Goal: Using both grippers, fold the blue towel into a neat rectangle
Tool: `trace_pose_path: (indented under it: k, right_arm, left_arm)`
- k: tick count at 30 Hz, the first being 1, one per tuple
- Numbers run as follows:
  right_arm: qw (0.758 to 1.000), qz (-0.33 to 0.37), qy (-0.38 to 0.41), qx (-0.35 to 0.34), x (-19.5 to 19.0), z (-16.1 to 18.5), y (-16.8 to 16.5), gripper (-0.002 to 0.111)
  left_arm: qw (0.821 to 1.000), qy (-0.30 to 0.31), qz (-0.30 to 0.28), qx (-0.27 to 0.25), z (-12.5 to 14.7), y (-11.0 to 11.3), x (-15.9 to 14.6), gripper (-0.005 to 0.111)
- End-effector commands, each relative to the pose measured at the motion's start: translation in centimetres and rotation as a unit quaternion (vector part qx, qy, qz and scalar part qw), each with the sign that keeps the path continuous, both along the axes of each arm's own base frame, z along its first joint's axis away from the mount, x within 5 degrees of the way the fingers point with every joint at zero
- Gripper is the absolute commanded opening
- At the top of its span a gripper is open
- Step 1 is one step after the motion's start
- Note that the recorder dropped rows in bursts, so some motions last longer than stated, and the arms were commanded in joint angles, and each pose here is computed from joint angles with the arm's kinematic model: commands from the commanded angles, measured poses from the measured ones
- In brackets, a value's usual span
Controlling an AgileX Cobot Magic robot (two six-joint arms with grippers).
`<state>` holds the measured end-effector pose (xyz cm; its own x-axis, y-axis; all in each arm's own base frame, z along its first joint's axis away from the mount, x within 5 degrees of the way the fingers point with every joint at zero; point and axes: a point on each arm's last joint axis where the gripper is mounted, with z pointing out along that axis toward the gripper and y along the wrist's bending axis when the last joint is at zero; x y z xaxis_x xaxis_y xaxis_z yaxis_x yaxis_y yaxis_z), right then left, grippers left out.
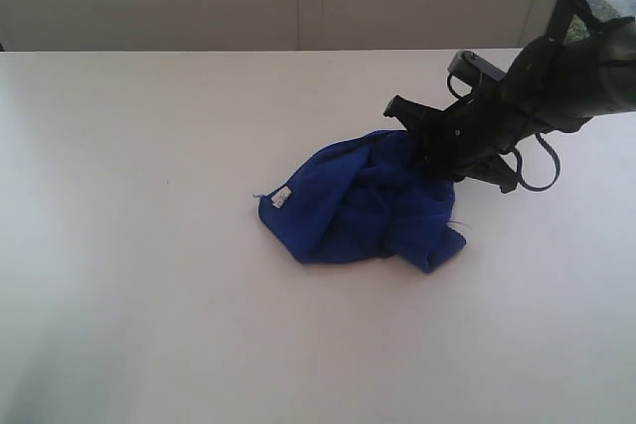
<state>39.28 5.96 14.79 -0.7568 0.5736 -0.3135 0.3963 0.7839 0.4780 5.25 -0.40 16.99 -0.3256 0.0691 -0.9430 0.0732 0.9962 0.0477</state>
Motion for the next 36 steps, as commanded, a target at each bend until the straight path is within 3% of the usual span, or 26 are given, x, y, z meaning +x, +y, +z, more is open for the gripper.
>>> trace_pose_path:
  k: [1, 9, 16, 21, 26, 36]
  right_arm:
    - [1.0, 0.003, 0.004, 0.002, -0.1, 0.1, 0.1, 0.01]
    - [0.998, 0.051, -0.013, -0.016, -0.6, 1.8, 0.2, 0.004]
    - [0.988, 0.127, -0.058, -0.071, -1.9, 6.1, 0.0, 0.003]
    - [0.966, 0.216, -0.086, -0.117, -4.6, 10.7, -0.1, 0.0]
    - [0.957, 0.241, -0.096, -0.127, -7.1, 14.0, -0.3, 0.0]
    - [0.942, 0.286, -0.074, -0.158, -11.2, 17.2, -0.9, 0.0]
  left_arm:
    - [1.0, -0.002, 0.002, -0.002, -0.1, 0.0, 0.0, 0.0]
    - [1.0, -0.002, 0.002, -0.002, -0.1, 0.0, 0.0, 0.0]
    - [1.0, -0.002, 0.002, -0.002, -0.1, 0.0, 0.0, 0.0]
    - [1.0, -0.002, 0.002, -0.002, -0.1, 0.0, 0.0, 0.0]
    - [1.0, -0.002, 0.002, -0.002, -0.1, 0.0, 0.0, 0.0]
    - [1.0, -0.002, 0.002, -0.002, -0.1, 0.0, 0.0, 0.0]
